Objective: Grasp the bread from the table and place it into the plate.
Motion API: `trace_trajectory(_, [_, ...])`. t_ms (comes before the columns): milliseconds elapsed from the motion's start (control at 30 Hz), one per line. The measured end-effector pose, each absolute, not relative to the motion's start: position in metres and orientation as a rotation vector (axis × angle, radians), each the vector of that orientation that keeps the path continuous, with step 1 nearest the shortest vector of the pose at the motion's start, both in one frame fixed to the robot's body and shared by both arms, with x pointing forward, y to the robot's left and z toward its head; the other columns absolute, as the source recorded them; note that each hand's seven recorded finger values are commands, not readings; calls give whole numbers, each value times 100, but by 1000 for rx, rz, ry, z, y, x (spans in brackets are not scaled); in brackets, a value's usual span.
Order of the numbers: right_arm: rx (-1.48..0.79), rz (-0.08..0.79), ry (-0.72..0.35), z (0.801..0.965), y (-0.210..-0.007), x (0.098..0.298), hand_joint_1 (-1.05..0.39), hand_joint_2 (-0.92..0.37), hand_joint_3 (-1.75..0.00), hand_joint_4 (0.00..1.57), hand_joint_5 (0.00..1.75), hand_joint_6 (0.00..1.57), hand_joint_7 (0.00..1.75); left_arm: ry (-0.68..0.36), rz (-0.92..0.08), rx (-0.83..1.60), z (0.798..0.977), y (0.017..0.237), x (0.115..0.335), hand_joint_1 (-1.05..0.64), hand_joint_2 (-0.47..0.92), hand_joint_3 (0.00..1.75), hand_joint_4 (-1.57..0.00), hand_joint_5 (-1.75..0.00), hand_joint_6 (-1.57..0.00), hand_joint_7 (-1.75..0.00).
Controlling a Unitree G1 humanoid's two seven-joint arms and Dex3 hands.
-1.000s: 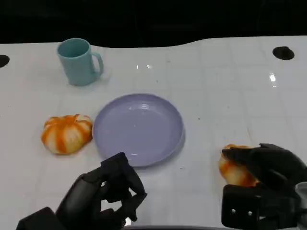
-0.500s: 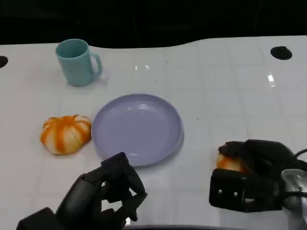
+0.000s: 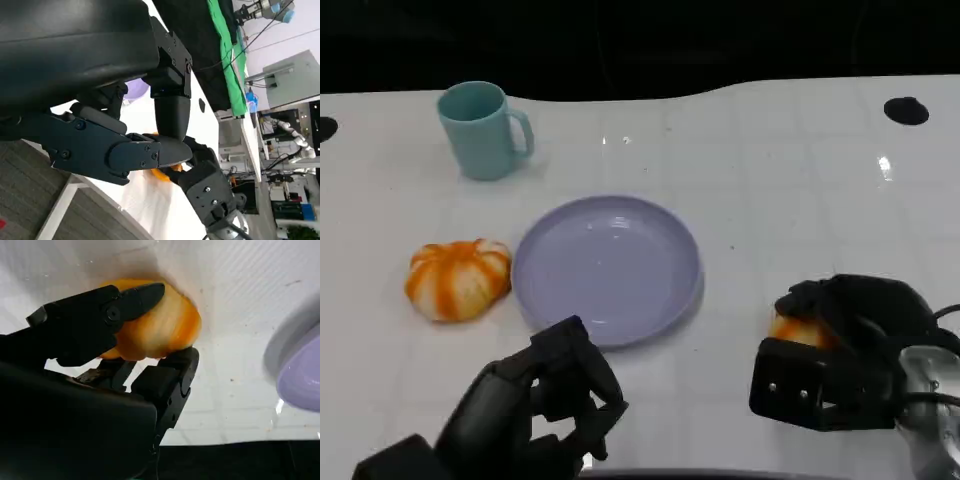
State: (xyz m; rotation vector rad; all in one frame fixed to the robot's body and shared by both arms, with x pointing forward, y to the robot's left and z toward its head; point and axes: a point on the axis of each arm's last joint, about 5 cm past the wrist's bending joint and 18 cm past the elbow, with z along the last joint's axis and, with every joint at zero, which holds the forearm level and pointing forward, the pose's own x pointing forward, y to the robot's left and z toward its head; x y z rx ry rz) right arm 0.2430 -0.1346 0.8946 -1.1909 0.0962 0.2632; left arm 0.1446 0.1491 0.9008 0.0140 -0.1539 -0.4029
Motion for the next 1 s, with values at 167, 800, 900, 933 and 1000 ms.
trace_trajectory(167, [-1171,216,1,880,-137,244,-17,-83,-39,82,174,97,92,-152,-402,14,901,149,144,-56,92,46,-69,-175,-48,-172])
trace_trajectory(800, [-1084,93,-188,884,-138,250,-16,-46,-94,91,175,88,113,-146,-401,14,902,150,142,-53,92,47,-67,-175,-47,-171])
trace_trajectory(900, [-1049,86,-235,891,-137,251,-12,-45,-99,90,175,74,167,-146,-401,14,902,150,142,-53,92,47,-66,-175,-47,-171])
trace_trajectory(933, [-1030,83,-251,893,-136,251,-11,-42,-106,91,175,74,171,-146,-400,15,902,150,143,-53,92,47,-66,-175,-47,-171])
trace_trajectory(1000, [-987,79,-286,899,-135,252,-10,-36,-122,94,175,75,174,-145,-400,17,901,150,143,-52,92,47,-67,-175,-47,-171])
